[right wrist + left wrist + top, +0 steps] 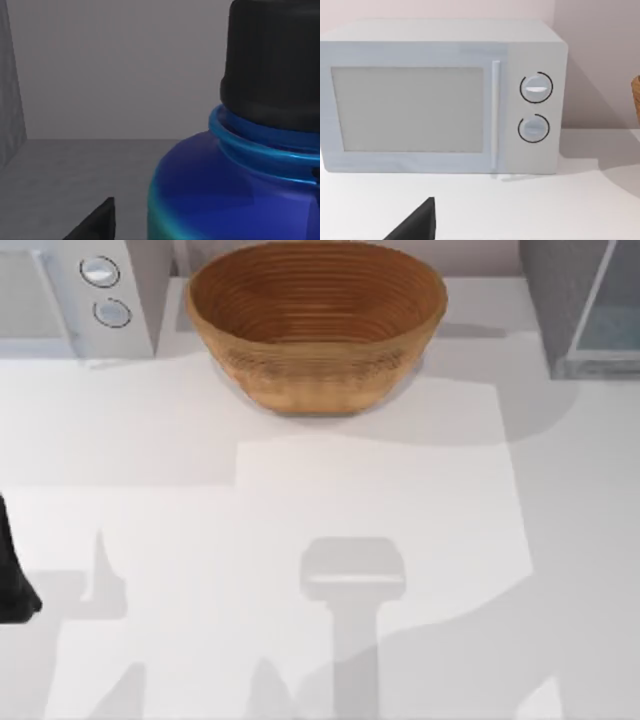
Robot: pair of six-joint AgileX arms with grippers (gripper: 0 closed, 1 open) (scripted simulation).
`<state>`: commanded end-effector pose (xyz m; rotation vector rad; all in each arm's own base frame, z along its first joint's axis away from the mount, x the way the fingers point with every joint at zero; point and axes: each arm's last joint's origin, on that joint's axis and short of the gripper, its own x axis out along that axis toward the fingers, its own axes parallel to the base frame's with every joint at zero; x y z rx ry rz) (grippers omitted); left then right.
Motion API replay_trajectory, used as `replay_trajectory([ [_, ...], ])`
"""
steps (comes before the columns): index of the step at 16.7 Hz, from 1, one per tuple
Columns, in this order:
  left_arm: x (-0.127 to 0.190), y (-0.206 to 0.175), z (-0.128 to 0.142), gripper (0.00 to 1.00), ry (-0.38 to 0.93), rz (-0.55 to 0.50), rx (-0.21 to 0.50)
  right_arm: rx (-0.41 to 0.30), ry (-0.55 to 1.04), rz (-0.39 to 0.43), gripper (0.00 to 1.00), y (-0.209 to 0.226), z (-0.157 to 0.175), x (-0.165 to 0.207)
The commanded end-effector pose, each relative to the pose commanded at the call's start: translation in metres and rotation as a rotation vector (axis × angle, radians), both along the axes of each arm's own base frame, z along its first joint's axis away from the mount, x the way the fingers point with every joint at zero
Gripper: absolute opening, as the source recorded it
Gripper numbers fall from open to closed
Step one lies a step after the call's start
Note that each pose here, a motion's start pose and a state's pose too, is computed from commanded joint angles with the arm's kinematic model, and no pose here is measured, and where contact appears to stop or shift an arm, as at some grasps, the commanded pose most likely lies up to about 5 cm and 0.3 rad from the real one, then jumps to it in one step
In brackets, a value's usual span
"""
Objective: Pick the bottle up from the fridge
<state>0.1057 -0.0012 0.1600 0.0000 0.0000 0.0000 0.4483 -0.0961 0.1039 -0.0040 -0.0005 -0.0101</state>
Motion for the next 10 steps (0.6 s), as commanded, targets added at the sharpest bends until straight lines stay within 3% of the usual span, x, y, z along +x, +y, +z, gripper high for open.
replay_trajectory([
  [3,0.0000,0.0000,0.0000,1.00,0.000,0.000,0.000,0.000,0.000,0.000,1.00,0.0000,0.0000,0.0000],
  [10,0.0000,0.0000,0.0000,1.00,0.000,0.000,0.000,0.000,0.000,0.000,0.47,0.0000,0.0000,0.0000],
])
